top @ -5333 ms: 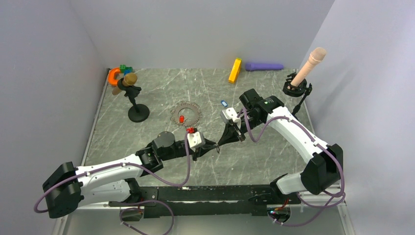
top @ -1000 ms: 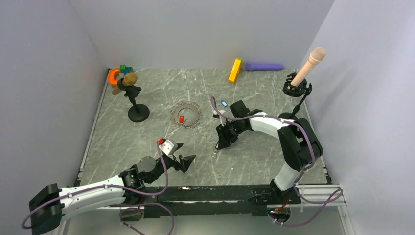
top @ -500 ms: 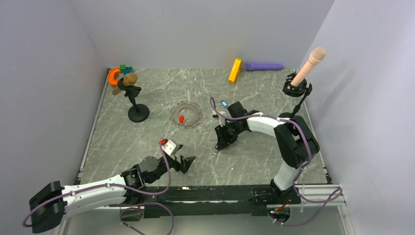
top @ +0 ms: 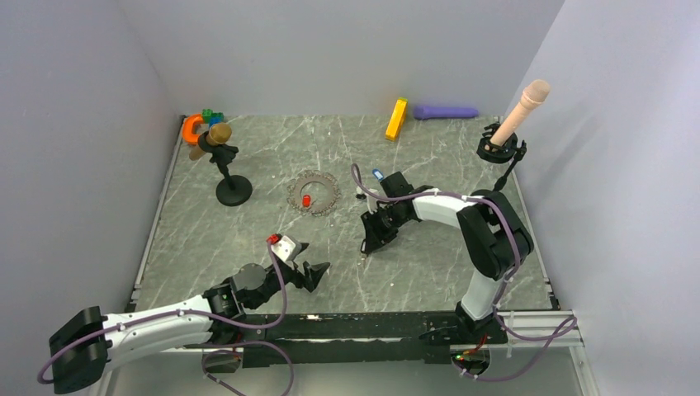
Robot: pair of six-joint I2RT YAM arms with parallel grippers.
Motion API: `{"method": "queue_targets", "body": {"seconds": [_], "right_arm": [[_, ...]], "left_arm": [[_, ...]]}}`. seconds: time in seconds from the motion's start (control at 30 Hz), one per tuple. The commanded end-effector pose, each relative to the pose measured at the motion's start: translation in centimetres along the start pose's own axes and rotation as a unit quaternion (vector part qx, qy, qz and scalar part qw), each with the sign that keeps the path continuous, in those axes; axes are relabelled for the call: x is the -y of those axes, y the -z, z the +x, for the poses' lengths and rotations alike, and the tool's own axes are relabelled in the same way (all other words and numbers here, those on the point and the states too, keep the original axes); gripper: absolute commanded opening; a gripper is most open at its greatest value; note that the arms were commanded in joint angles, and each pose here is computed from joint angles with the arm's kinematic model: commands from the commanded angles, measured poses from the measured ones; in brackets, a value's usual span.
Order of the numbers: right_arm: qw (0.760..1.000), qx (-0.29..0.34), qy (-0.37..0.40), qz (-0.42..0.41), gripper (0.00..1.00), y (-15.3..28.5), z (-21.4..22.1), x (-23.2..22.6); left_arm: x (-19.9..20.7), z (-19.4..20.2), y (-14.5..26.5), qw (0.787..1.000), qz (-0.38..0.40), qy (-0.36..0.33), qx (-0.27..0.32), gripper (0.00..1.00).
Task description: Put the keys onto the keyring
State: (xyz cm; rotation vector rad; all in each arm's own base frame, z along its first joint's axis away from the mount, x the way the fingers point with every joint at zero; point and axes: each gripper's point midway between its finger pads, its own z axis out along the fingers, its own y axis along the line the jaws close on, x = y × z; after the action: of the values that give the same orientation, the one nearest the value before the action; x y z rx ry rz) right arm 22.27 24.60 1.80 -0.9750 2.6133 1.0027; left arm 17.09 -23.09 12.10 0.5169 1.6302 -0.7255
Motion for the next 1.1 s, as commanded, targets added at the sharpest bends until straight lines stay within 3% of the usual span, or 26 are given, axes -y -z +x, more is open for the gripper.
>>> {"method": "queue_targets", "body": {"seconds": [0.0, 0.27, 0.63, 0.87, 1.07], "right_arm": [[1.0, -0.005, -0.002, 0.007, 0.25, -0.4, -0.4, 0.3], [1.0, 0.005, 0.008, 0.009, 0.0, -0.1, -1.0, 0.1], [0.994, 0.046, 0.08, -0.052, 0.0, 2.2, -2.7, -3.2], [0.978, 0.047, 0.19, -0.07, 0.0, 4.3, -3.4, -4.7], [0.946, 0.055, 0.315, -0.058, 0.0, 6.9, -4.1, -6.1]], "left_arm": [[0.6, -2.6, -0.3, 0.999, 0.007, 0.013, 0.036, 0.85], [0.8, -2.8, -0.3, 0.999, 0.011, 0.012, 0.036, 0.85], [1.5, -3.5, -0.3, 0.999, 0.029, 0.012, 0.041, 0.85], [2.1, -4.2, -0.4, 0.998, 0.045, -0.007, 0.049, 0.85], [2.9, -4.9, -1.1, 0.996, 0.064, -0.047, 0.035, 0.83]]}}
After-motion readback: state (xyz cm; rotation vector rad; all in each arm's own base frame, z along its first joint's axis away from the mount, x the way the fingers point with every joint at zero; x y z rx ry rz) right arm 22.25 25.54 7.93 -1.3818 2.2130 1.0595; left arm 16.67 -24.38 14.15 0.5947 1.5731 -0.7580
